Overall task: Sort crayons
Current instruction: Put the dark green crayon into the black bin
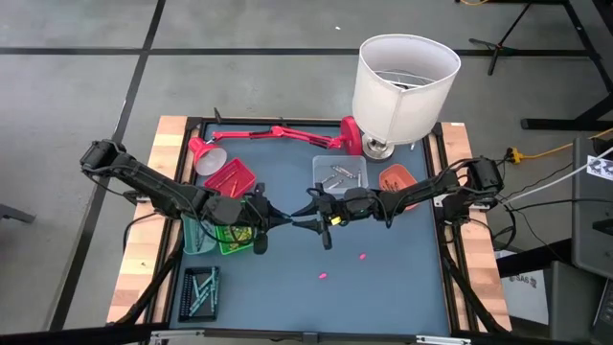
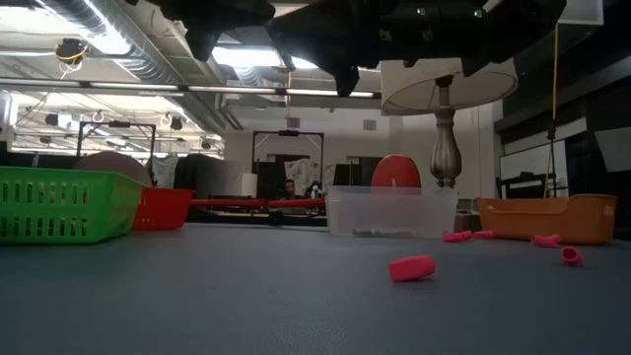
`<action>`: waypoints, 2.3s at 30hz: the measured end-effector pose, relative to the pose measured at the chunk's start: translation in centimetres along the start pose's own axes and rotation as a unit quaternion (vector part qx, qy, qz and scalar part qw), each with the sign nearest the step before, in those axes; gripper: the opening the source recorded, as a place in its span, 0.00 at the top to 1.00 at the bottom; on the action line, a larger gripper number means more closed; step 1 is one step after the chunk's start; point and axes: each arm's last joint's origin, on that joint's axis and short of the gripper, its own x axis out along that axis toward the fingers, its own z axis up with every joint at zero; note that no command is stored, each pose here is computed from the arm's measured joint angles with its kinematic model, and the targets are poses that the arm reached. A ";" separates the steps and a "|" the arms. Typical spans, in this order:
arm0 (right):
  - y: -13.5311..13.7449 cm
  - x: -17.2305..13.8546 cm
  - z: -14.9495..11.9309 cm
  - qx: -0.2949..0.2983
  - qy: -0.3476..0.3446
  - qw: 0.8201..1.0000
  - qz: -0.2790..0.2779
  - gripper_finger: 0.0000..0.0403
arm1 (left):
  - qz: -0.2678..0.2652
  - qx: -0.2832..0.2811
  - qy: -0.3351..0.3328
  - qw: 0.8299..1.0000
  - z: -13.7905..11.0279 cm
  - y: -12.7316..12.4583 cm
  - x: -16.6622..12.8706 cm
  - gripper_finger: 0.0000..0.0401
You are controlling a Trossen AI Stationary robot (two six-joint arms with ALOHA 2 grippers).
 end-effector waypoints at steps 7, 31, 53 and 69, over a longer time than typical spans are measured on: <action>0.2 -1.3 1.5 0.001 0.024 1.000 -0.003 0.71 | 0.001 0.001 0.003 1.000 -0.1 0.0 0.0 0.97; 2.0 -15.1 10.7 0.011 0.076 0.997 -0.010 0.98 | 0.004 0.005 0.012 1.000 -0.2 0.1 0.0 0.97; 1.8 -20.2 10.0 -0.015 0.151 0.985 -0.078 0.99 | 0.004 0.006 0.013 1.000 -0.3 0.1 0.0 0.97; 0.7 -24.9 0.1 0.019 0.007 0.997 -0.073 0.99 | 0.001 0.006 0.013 1.000 -0.3 -0.1 -0.1 0.97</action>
